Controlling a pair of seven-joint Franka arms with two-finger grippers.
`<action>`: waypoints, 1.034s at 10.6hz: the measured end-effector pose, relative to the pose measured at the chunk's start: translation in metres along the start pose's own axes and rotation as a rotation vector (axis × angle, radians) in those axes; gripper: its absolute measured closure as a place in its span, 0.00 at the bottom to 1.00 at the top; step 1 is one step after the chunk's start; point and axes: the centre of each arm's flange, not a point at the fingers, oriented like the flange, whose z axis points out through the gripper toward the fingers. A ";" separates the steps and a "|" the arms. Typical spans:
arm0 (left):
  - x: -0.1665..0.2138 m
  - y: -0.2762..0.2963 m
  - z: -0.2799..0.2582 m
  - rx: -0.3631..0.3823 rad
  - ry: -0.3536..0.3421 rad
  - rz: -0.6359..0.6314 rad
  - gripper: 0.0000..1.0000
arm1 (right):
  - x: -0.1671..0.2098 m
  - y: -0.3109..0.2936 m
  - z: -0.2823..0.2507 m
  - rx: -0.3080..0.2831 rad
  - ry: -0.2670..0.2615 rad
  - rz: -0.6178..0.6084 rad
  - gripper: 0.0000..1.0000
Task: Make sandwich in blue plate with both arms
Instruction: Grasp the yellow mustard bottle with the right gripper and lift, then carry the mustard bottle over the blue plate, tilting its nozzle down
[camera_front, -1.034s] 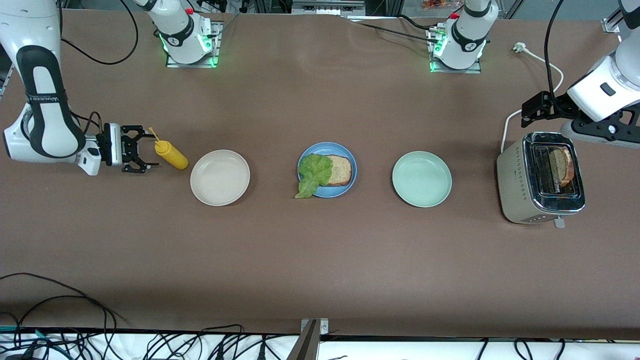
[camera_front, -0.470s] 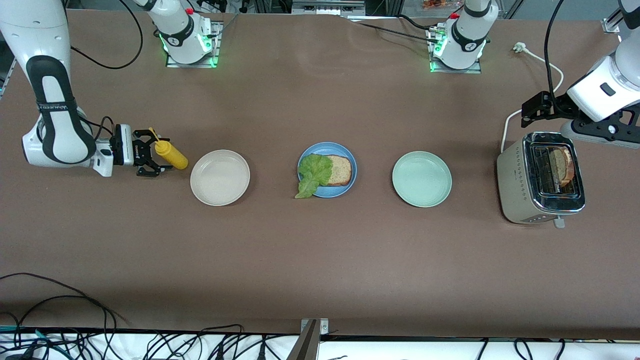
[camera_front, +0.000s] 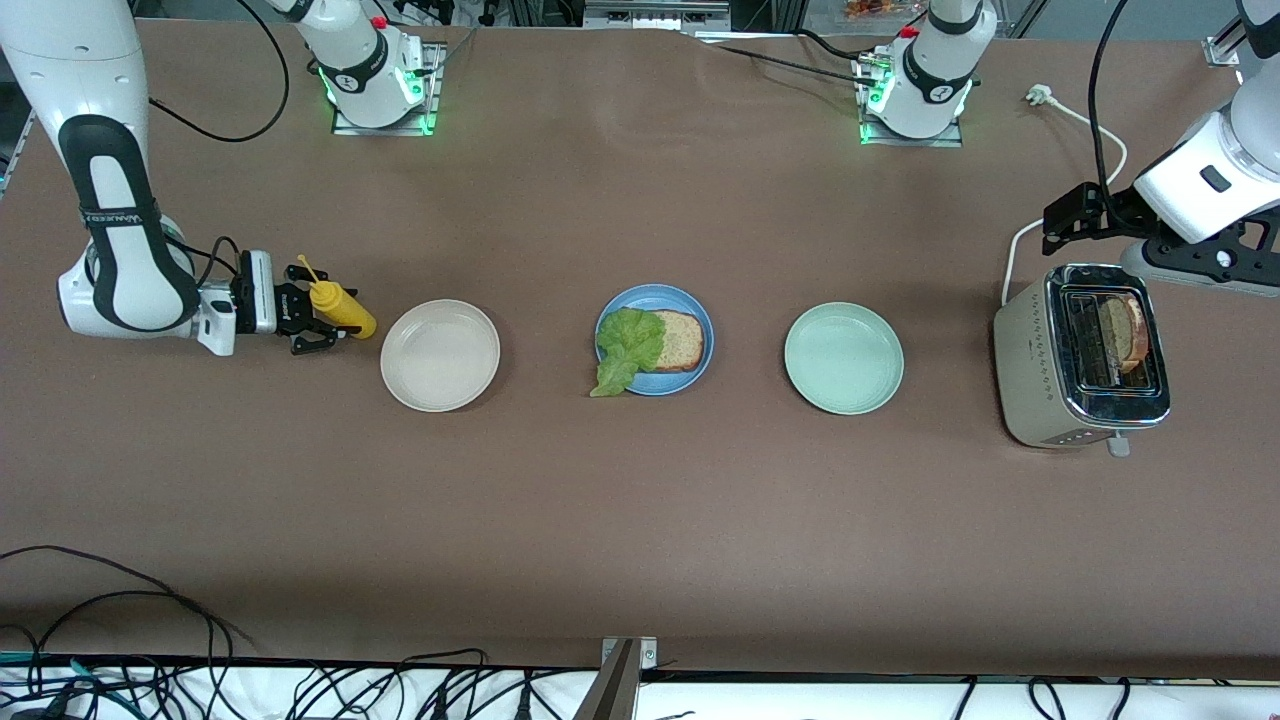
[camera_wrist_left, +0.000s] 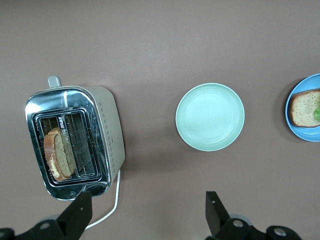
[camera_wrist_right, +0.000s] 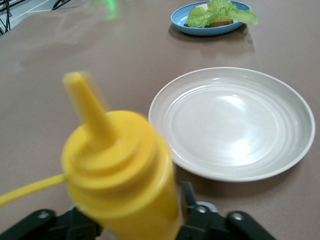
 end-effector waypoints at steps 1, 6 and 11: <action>0.000 0.000 0.000 0.000 0.000 0.000 0.00 | 0.002 0.004 -0.003 -0.007 -0.007 -0.006 0.51; 0.000 0.000 0.000 0.000 0.002 0.000 0.00 | 0.016 0.026 -0.034 0.005 -0.113 0.151 0.88; 0.000 0.000 -0.001 0.000 0.004 0.000 0.00 | 0.146 0.086 -0.076 -0.016 -0.433 0.369 0.95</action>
